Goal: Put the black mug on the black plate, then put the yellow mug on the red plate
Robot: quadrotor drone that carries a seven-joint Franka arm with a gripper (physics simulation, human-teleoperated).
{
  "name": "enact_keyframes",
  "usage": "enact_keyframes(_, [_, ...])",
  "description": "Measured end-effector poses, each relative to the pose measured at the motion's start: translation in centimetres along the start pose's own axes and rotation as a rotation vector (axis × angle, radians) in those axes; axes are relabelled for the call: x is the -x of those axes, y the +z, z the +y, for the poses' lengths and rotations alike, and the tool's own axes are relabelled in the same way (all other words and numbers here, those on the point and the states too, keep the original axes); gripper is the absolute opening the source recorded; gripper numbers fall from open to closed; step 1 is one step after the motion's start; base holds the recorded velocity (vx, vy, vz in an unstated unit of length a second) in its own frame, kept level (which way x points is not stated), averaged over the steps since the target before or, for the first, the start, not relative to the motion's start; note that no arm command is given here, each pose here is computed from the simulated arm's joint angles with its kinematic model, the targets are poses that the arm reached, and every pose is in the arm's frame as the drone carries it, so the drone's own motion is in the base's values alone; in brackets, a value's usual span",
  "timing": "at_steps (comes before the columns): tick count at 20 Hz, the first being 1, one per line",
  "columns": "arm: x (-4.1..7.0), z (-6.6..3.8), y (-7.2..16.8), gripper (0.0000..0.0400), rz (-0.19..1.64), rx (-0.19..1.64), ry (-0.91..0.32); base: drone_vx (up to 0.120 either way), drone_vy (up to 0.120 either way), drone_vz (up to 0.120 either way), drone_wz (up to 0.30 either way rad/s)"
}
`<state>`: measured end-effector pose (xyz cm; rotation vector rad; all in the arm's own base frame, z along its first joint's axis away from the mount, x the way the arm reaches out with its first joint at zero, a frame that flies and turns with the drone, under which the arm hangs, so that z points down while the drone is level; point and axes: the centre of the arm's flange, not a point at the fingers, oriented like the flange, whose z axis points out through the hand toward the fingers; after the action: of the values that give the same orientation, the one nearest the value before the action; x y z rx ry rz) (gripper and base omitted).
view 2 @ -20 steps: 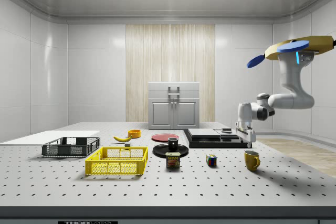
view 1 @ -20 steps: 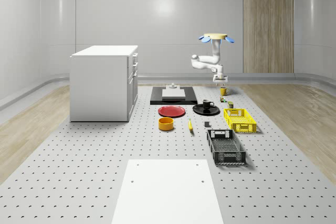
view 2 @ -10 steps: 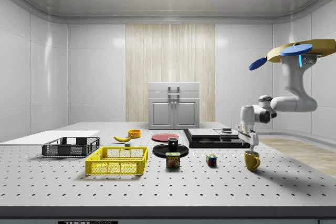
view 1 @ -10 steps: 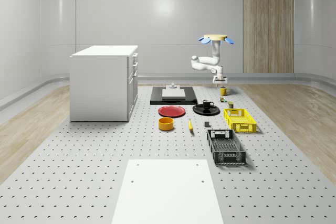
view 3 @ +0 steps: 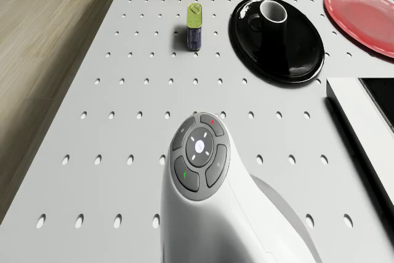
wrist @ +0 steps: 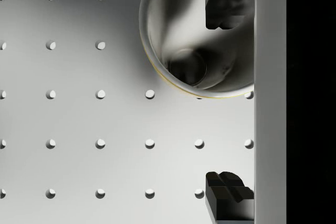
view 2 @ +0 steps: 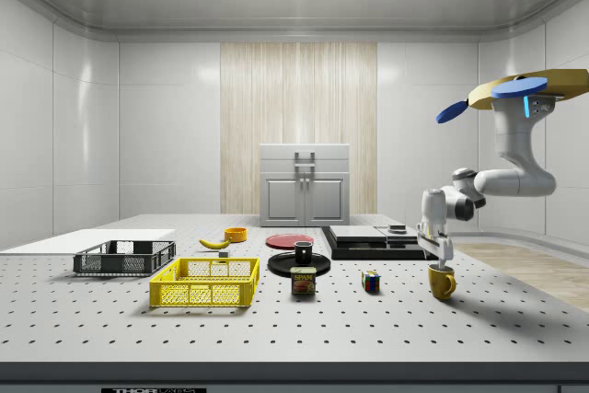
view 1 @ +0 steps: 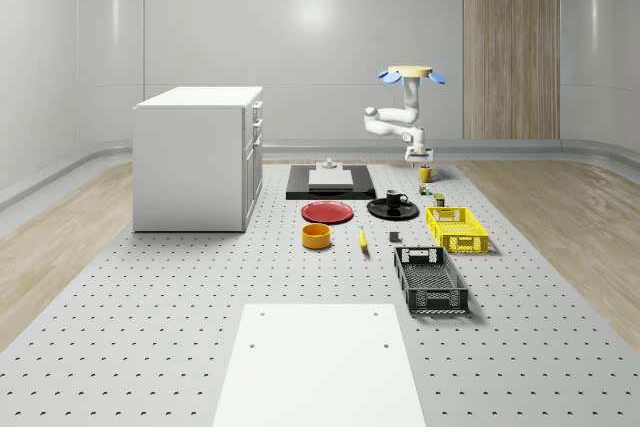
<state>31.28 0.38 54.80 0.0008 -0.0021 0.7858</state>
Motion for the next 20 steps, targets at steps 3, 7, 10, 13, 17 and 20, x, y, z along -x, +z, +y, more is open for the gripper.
enact_keyframes(3, [0.3,-0.3,0.5,0.04,0.0,0.0,0.0,0.0,0.0,0.0,0.0])
enact_keyframes(7, [0.3,-0.9,0.8,0.04,0.0,0.0,0.0,0.0,0.0,0.0,0.0])
enact_keyframes(10, [0.0,-1.4,0.9,0.04,0.0,0.0,0.0,0.0,0.0,0.0,0.0])
enact_keyframes(13, [-0.2,-1.6,1.0,0.04,0.0,0.0,0.0,0.0,0.0,0.0,0.0])
enact_keyframes(17, [-0.4,-1.7,1.0,0.04,0.0,0.0,0.0,0.0,0.0,0.0,0.0])
enact_keyframes(20, [-0.5,-1.7,1.1,0.04,0.0,0.0,0.0,0.0,0.0,0.0,0.0])
